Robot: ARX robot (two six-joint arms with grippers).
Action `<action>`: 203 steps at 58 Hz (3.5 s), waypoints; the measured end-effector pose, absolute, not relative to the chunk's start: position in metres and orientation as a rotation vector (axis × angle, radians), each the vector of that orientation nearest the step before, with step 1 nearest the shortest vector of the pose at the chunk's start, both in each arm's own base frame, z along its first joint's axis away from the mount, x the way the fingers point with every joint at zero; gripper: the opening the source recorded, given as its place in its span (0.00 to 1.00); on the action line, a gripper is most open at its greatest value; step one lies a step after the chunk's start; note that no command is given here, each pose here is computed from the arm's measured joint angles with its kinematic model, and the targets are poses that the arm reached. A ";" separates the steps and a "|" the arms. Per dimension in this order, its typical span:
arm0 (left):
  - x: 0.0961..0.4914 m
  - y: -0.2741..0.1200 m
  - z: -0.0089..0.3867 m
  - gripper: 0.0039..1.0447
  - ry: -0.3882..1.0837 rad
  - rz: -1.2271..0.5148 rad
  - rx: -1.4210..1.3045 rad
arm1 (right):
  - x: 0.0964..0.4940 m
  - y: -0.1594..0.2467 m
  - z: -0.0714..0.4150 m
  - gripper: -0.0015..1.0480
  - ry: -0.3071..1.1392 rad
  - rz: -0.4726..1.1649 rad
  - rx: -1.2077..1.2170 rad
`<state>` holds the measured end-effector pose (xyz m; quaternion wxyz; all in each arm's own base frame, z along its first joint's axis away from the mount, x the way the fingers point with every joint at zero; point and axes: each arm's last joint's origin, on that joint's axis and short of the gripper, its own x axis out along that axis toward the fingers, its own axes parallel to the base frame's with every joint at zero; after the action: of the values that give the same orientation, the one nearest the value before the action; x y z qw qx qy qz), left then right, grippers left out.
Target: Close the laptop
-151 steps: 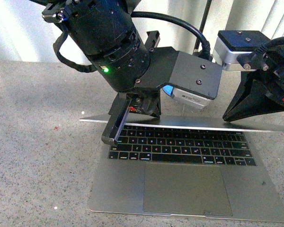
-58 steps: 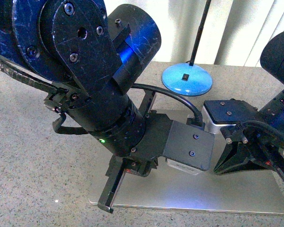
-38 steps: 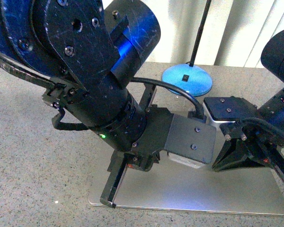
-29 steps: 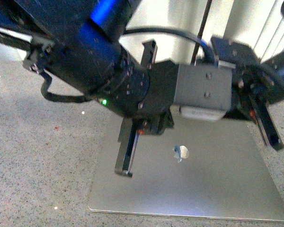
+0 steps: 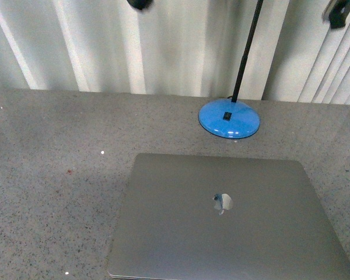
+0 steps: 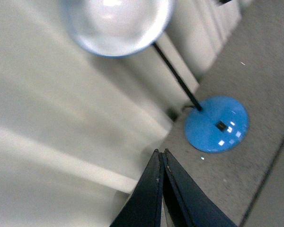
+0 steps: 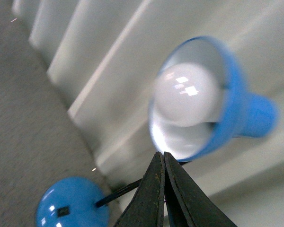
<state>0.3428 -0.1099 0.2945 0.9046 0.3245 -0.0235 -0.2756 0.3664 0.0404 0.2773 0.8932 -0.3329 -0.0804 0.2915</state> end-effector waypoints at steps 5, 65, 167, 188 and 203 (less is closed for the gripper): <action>0.332 -0.086 0.306 0.03 -0.056 -0.514 0.533 | 0.353 0.032 0.294 0.03 -0.229 0.511 -0.615; 0.175 0.000 0.212 0.03 0.008 0.000 0.002 | 0.193 0.000 0.212 0.03 0.012 0.000 -0.014; 0.096 0.000 0.173 0.03 -0.025 0.000 -0.001 | 0.098 0.000 0.166 0.03 -0.004 0.001 -0.011; 0.096 0.000 0.173 0.21 -0.027 0.000 -0.002 | 0.098 0.000 0.165 0.30 -0.002 0.001 -0.011; 0.096 0.000 0.173 0.66 -0.027 0.000 -0.002 | 0.098 0.000 0.165 0.74 -0.003 0.001 -0.011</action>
<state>0.0960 0.0000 0.1729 0.9999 -0.0009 -0.0134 0.0002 0.0976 0.0000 0.1655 1.0000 -0.0056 -0.0014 0.0004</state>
